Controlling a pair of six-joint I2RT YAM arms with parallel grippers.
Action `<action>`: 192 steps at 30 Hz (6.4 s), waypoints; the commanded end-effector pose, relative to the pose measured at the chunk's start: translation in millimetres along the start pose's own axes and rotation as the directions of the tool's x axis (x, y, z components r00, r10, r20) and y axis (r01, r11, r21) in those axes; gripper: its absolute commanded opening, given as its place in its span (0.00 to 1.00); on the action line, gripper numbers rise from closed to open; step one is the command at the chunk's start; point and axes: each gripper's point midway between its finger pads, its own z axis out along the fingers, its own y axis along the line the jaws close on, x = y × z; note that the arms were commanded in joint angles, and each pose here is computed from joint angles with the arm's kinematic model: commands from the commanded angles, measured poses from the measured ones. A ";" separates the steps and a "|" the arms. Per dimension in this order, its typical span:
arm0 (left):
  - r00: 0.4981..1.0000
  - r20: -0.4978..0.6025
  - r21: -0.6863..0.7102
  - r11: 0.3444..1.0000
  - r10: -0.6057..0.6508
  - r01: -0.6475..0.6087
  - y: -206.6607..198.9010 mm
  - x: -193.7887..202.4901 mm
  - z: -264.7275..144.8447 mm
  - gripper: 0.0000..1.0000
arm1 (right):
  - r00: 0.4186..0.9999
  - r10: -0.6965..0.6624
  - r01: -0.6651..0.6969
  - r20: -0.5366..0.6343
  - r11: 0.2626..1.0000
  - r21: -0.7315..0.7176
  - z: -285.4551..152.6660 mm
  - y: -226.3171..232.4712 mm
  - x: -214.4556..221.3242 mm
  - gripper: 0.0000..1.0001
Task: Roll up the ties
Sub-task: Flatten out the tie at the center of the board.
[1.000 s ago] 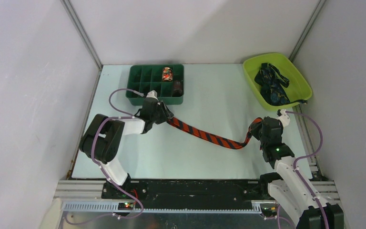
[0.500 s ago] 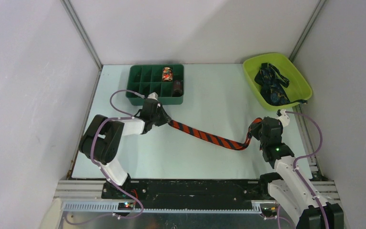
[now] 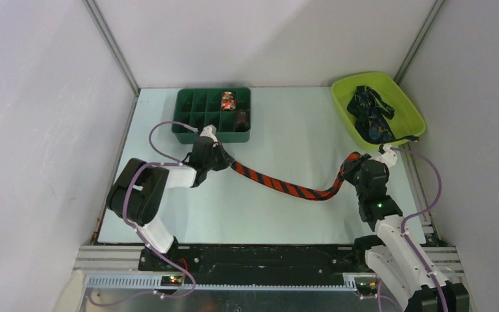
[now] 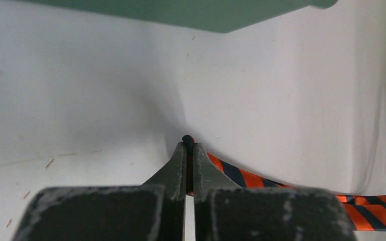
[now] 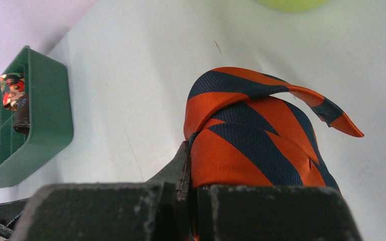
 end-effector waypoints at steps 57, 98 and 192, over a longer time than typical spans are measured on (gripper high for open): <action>0.983 0.181 -0.094 0.995 0.038 -0.021 21.0 -45.9 4.0 0.68 | 0.991 -0.015 0.027 0.132 0.996 -0.089 3.2 7.1 -17.2 0.00; 0.968 0.225 -0.004 0.994 0.111 -0.112 -12.9 -75.1 -27.8 0.00 | 0.974 -0.137 0.108 0.182 0.981 0.160 -5.7 -26.7 -45.2 0.00; 0.709 0.699 -0.286 0.945 0.093 0.158 60.5 -162.1 -186.3 0.00 | 0.909 0.067 0.095 -0.412 0.928 0.360 42.9 -69.1 55.9 0.43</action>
